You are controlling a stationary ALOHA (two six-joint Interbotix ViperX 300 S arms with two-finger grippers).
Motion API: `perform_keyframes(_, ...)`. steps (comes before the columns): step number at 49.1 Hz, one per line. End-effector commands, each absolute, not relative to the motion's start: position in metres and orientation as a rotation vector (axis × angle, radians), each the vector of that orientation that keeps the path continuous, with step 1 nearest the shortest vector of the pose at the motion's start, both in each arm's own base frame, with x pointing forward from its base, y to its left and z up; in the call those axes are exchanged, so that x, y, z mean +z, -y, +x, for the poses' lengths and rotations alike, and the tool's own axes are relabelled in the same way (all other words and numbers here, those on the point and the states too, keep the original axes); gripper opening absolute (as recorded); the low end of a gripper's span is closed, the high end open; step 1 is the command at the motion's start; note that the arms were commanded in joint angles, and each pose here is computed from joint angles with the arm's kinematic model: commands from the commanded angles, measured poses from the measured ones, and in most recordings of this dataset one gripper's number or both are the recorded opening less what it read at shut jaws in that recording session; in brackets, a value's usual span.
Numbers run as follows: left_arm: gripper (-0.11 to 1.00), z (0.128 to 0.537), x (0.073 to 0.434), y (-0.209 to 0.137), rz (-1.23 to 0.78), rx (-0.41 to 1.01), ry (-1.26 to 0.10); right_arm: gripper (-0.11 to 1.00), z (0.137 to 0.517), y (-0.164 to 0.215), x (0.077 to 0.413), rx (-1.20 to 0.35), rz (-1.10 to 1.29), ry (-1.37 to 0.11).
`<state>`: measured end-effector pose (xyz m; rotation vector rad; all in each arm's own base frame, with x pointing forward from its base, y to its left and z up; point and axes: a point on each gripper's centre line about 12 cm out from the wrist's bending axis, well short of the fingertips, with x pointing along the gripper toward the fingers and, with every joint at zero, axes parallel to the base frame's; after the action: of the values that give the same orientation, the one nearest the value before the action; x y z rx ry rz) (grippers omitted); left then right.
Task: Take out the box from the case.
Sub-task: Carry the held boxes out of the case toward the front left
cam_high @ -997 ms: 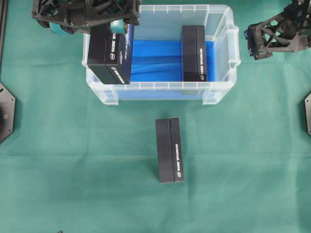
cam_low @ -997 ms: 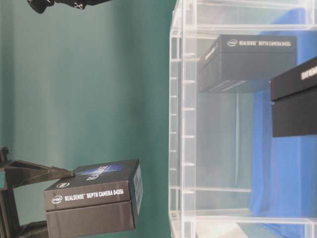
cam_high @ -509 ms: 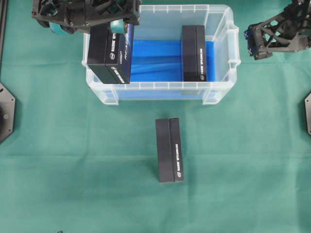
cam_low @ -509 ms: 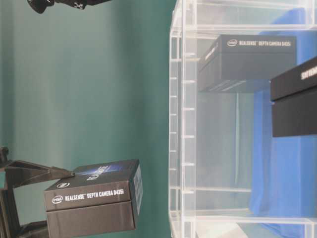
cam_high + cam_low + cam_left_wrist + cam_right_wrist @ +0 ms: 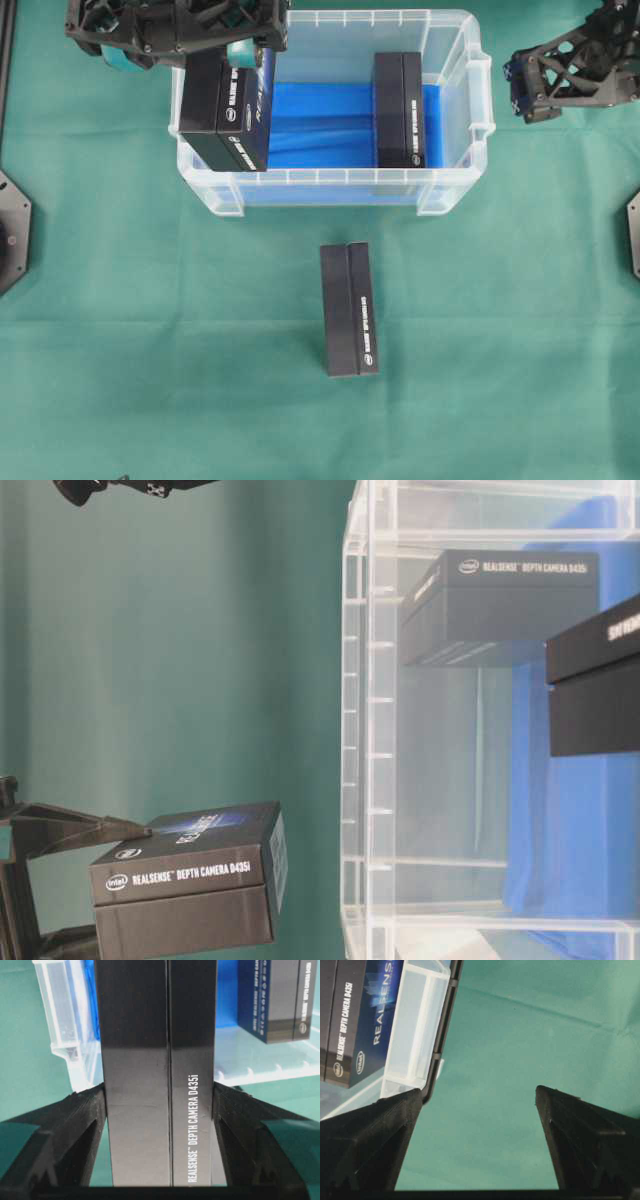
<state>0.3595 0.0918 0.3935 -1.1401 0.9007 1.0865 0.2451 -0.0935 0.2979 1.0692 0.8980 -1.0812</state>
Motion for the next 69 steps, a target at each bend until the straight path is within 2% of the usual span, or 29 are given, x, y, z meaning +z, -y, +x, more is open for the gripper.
perform_keyframes(1,0.61,0.354,0.412,-0.091,-1.151,1.058,-0.847,0.91,0.244,0.092,0.305,-1.064,1.074,-0.874)
perform_keyframes(22,0.61,0.354,0.412,-0.091,-1.150,1.059,-0.848,0.91,0.245,0.091,0.305,-1.060,1.076,-0.878)
perform_keyframes(32,0.61,0.355,0.412,-0.078,-1.146,1.039,-0.860,0.91,0.245,0.090,0.305,-1.058,1.074,-0.878)
perform_keyframes(55,0.61,0.364,0.410,0.009,-1.165,0.957,-0.897,0.91,0.245,0.090,0.305,-1.055,1.070,-0.880)
perform_keyframes(69,0.61,0.355,0.405,0.060,-1.190,0.978,-0.951,0.91,0.244,0.090,0.305,-1.056,1.068,-0.879)
